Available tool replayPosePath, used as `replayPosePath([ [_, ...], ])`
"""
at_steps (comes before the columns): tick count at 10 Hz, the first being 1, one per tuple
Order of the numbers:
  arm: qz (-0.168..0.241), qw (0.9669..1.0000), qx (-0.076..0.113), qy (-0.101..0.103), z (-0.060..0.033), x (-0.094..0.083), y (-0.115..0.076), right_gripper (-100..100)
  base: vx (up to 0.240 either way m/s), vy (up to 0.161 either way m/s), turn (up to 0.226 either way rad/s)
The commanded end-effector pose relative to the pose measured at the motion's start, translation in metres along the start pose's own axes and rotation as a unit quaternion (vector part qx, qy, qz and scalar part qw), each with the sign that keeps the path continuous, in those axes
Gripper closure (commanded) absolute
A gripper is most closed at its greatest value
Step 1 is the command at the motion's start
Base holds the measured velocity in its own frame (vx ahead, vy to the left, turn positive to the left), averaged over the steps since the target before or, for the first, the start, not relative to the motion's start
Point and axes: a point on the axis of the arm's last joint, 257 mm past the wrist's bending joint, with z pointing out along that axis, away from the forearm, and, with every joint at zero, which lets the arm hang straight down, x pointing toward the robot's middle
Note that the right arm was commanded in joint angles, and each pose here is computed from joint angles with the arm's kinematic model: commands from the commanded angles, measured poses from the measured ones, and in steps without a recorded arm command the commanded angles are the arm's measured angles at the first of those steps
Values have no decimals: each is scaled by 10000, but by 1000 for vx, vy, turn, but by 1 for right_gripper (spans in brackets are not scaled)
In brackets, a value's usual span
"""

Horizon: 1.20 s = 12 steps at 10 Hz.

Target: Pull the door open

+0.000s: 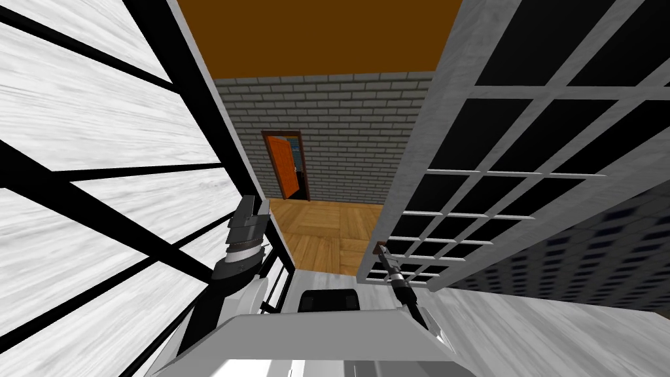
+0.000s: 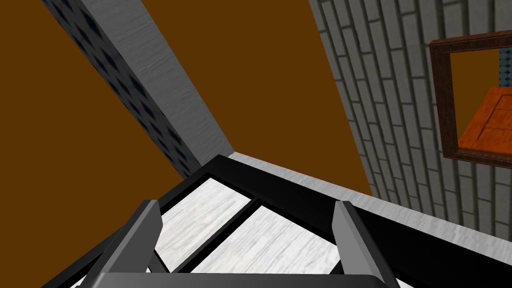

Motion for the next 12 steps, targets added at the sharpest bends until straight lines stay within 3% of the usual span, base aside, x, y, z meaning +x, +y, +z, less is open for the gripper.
replayPosePath([
  [1,316,9995,-40,-37,26,-9,49,100,-48,-19,43],
  [6,918,9957,-52,-81,58,-30,71,100,-34,-12,27],
  [8,1295,9915,-61,-109,80,-44,85,100,-32,-7,32],
  [9,1335,9910,-62,-108,80,-44,85,100,-27,-12,9],
  [11,1737,9847,-73,-136,102,-57,100,100,-30,-12,28],
  [12,1797,9836,-74,-136,102,-57,100,100,-32,-13,32],
])
